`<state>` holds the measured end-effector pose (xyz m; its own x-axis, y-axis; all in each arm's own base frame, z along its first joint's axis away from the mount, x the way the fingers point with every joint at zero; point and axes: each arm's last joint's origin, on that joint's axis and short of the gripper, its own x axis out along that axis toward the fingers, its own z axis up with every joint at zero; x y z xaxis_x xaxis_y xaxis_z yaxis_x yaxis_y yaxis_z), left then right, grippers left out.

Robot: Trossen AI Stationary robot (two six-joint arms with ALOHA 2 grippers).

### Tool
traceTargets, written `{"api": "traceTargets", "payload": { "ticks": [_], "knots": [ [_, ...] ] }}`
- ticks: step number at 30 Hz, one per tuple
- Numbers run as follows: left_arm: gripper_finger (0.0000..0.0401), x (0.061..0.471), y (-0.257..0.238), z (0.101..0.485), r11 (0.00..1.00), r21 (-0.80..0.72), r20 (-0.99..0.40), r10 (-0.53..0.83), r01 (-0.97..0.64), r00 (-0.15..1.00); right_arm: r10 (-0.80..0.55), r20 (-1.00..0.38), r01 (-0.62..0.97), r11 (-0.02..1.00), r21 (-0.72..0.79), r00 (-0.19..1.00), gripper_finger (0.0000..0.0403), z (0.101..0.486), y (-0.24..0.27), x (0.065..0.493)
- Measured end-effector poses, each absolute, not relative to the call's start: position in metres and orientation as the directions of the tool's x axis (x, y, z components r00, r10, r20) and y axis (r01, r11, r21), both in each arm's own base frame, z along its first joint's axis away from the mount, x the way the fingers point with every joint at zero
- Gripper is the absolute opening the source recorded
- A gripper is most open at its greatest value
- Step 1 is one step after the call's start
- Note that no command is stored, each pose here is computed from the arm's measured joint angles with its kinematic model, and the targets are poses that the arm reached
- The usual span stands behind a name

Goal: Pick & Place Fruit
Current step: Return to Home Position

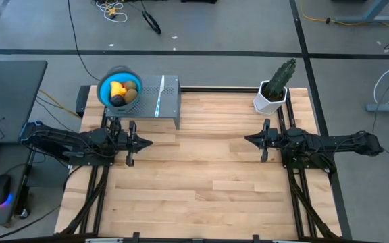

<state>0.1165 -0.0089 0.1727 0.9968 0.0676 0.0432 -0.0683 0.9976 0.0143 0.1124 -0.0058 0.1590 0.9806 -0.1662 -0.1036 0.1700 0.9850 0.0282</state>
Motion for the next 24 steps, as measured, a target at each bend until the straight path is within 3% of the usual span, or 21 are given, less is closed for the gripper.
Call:
{"api": "traceTargets", "payload": {
  "ticks": [24],
  "knots": [
    [0.0025, 0.1165, -0.0089, 0.1727, 0.998, 0.014, 0.043, 0.067, -0.068, 0.997, -0.166, -0.104, 0.17, 0.985, 0.028, 0.981, 0.0013, 0.1589, -0.0058, 0.1124]
  ]
}}
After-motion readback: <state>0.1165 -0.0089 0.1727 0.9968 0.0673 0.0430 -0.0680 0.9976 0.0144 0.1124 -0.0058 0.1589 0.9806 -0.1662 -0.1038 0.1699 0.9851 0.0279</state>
